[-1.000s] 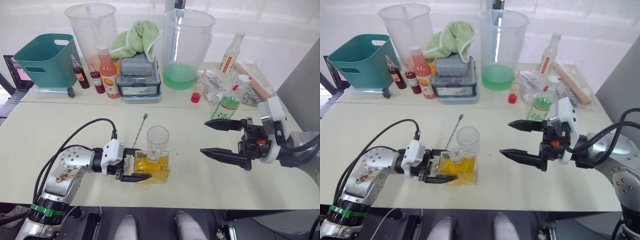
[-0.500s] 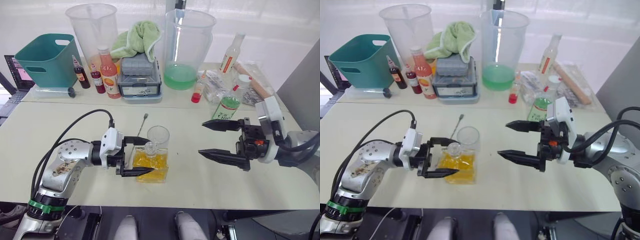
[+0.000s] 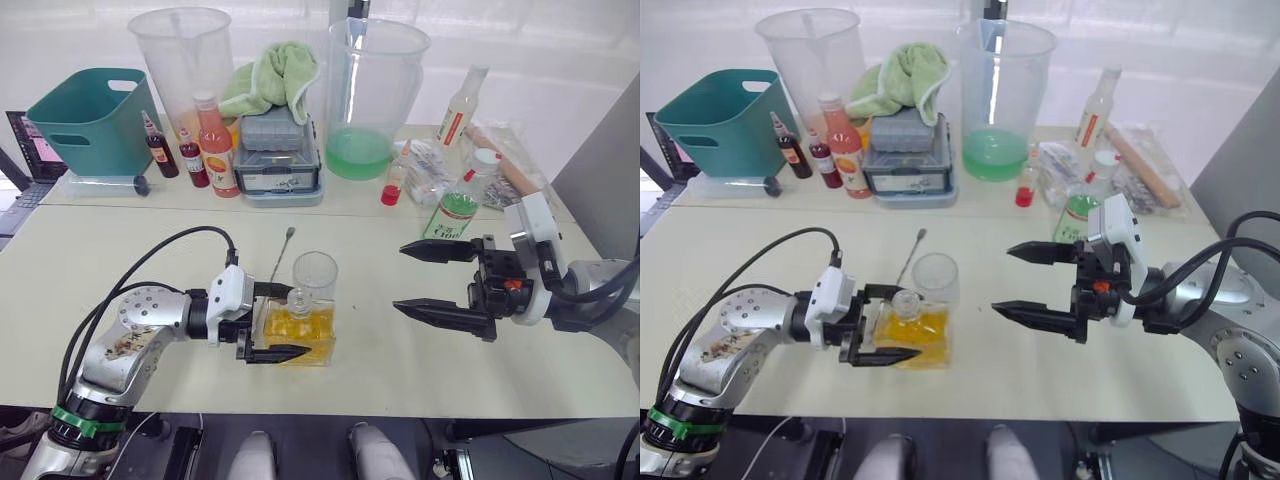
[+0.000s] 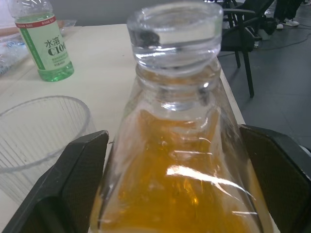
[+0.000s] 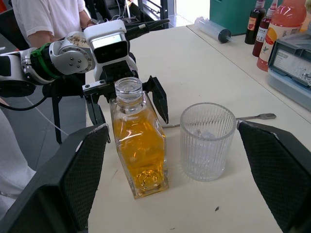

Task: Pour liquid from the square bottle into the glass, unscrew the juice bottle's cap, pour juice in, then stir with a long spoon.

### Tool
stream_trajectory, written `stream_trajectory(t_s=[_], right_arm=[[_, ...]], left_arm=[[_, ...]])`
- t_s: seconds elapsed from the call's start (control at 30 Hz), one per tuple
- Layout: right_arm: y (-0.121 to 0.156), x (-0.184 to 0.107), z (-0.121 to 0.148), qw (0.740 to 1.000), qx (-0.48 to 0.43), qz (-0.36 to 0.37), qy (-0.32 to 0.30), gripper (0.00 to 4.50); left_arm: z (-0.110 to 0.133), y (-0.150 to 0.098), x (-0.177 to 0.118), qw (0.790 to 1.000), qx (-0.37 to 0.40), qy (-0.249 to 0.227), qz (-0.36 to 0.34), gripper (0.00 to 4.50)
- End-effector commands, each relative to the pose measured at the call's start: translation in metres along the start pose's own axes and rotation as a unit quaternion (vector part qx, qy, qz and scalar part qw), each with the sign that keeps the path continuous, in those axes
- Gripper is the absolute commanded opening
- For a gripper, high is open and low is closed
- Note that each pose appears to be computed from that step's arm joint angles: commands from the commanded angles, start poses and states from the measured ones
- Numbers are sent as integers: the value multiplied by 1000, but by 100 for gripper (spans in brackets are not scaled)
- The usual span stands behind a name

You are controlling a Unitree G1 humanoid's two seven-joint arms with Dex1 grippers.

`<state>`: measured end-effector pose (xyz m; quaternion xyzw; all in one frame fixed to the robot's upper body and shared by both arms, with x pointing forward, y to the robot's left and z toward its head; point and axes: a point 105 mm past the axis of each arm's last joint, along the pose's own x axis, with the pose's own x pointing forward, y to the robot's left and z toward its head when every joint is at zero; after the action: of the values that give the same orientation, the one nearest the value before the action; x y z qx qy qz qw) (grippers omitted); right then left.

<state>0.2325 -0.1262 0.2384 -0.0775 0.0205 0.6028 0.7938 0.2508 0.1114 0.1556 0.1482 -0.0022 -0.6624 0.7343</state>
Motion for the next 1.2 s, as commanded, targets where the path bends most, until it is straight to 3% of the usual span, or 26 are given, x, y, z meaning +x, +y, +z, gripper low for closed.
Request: stream_trajectory(t_s=[0.03, 0.23, 0.4, 0.8, 1.0, 1.2], right_arm=[[1, -1, 9, 1000, -25, 1, -10, 450], [3, 8, 10, 1000, -14, 14, -17, 450], [7, 41, 15, 998, -24, 38, -33, 450], [25, 105, -5, 989, -67, 130, 7, 450], [22, 117, -7, 986, -82, 146, 10, 450], [20, 121, -5, 985, -87, 150, 2, 270]], left_arm=[[0, -3, -1, 1000, 14, 2, -8, 446], [-4, -2, -3, 1000, 15, -3, -9, 282], [-9, -3, -4, 1000, 18, -1, -16, 280], [-12, -1, -4, 1000, 21, 7, -15, 280], [-12, 0, -3, 999, 27, 3, -20, 280], [-12, 1, -2, 999, 30, 6, -26, 280]])
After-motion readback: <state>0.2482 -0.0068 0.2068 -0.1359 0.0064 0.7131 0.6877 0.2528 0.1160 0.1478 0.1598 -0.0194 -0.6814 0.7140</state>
